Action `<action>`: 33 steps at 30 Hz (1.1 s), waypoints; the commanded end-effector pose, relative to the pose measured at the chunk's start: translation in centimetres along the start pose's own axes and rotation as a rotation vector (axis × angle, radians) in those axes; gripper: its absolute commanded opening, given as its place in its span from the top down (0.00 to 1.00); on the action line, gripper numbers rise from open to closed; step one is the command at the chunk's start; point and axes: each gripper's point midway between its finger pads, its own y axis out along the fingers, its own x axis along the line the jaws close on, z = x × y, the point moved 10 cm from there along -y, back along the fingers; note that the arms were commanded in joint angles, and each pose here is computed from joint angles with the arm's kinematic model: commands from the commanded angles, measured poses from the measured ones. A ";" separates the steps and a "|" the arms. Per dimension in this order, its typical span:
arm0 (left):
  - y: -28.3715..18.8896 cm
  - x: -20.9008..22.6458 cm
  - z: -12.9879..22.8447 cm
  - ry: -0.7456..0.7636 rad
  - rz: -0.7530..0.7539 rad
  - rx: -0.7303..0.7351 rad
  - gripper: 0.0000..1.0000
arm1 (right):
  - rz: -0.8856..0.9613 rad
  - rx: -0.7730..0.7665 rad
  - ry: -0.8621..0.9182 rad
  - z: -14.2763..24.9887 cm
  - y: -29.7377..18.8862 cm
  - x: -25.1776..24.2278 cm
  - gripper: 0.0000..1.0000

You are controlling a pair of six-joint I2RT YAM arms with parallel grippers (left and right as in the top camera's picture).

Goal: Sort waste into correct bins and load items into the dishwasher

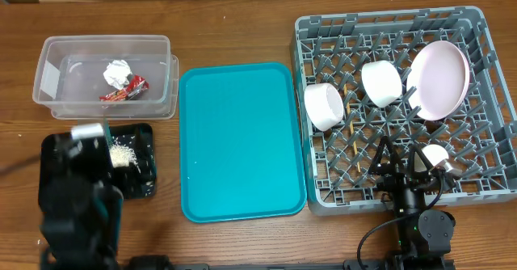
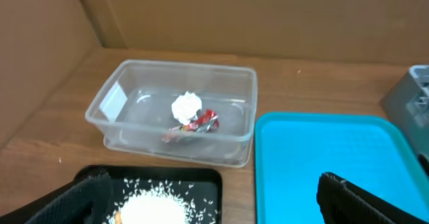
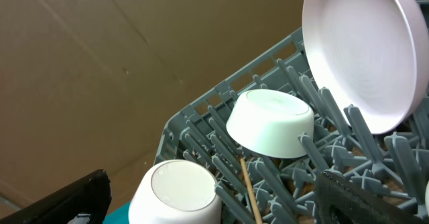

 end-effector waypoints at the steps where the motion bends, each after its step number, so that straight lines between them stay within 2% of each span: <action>1: -0.3 0.5 2.8 0.011 -0.026 -0.057 0.00 | -0.005 0.002 0.007 0.2 0.0 -0.1 0.00; 11: 1.7 0.6 10.1 -0.026 -0.036 -0.205 0.00 | -0.005 0.002 0.007 0.2 0.0 -0.1 0.00; 14: 3.4 0.4 11.7 -0.031 -0.034 -0.203 0.00 | -0.005 0.002 0.007 0.2 0.0 -0.1 0.00; 26: 7.6 0.0 15.4 -0.081 -0.024 -0.271 0.00 | -0.005 0.002 0.007 0.2 0.0 -0.1 0.00; 33: 8.0 0.0 15.5 -0.089 -0.022 -0.313 0.00 | -0.005 0.002 0.007 0.2 0.0 -0.1 0.00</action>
